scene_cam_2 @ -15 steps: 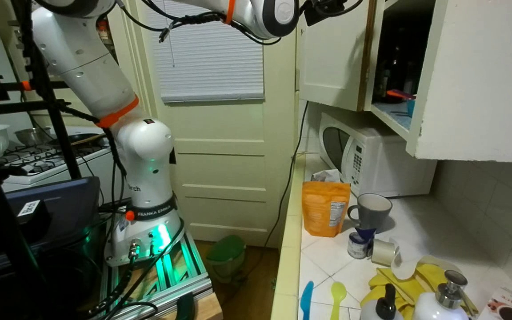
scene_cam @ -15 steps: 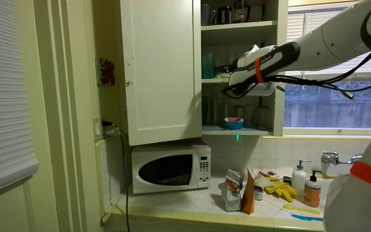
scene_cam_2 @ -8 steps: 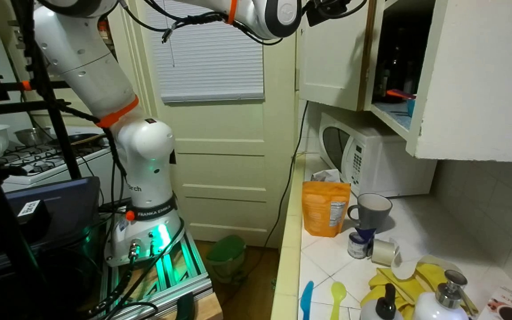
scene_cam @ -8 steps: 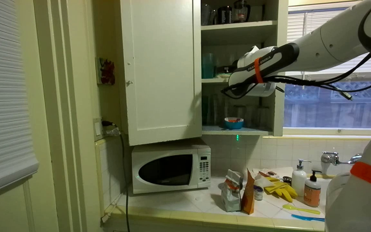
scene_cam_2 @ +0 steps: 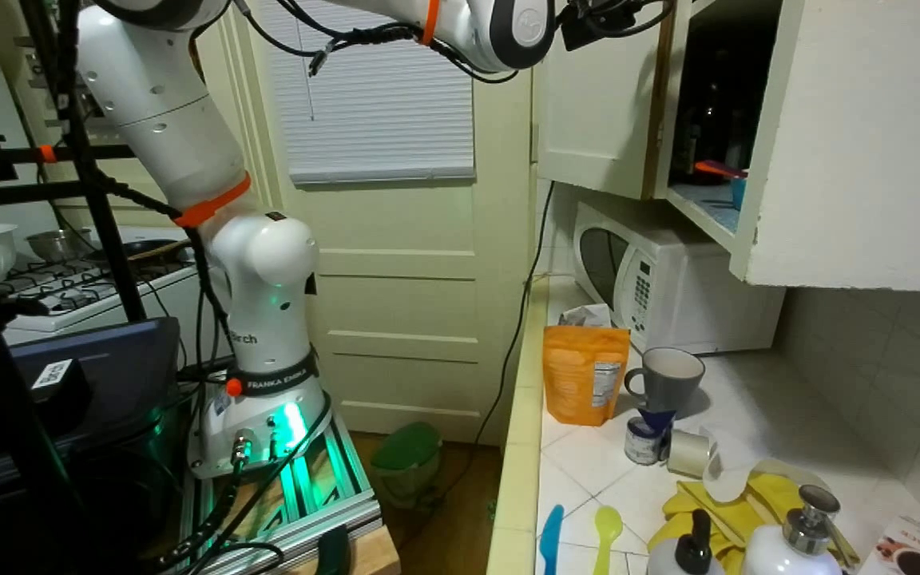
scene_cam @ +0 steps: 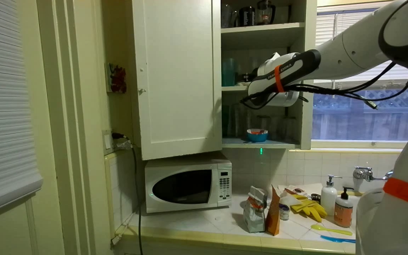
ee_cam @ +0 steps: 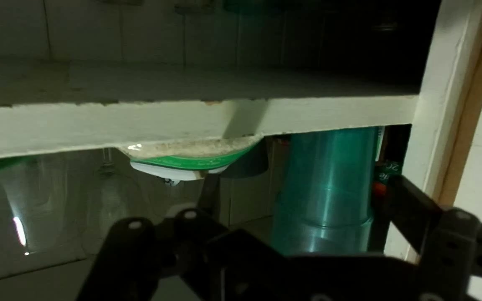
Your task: Move the cup to the shelf below it
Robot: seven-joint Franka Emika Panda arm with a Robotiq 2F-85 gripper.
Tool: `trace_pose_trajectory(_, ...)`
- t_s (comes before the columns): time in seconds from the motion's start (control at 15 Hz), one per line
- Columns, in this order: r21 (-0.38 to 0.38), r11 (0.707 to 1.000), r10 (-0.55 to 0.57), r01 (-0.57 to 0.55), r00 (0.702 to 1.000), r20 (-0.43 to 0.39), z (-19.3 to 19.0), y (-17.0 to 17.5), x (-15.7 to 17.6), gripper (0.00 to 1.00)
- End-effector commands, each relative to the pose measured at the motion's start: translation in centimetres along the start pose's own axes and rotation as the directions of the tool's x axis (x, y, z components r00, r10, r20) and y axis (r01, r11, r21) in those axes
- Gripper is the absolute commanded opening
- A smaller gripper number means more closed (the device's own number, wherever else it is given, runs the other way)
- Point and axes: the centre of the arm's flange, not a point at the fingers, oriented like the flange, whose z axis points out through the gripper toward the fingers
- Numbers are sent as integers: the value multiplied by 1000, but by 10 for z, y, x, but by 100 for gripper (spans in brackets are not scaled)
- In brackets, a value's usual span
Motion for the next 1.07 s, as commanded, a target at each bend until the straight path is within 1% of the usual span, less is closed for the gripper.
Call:
trace_pose_trajectory(0.0,-5,1000,16,-16,1000,18,24,5,11,100)
trace_pose_trajectory(0.4,-13,999,38,-37,998,45,42,5,6,100)
trace_pose_trajectory(0.87,17,999,37,-38,998,52,59,-8,9,100)
trace_pose_trajectory(0.93,15,999,44,-45,998,45,61,-8,10,100)
trace_pose_trajectory(1.0,-5,999,51,-51,998,38,61,-6,13,100)
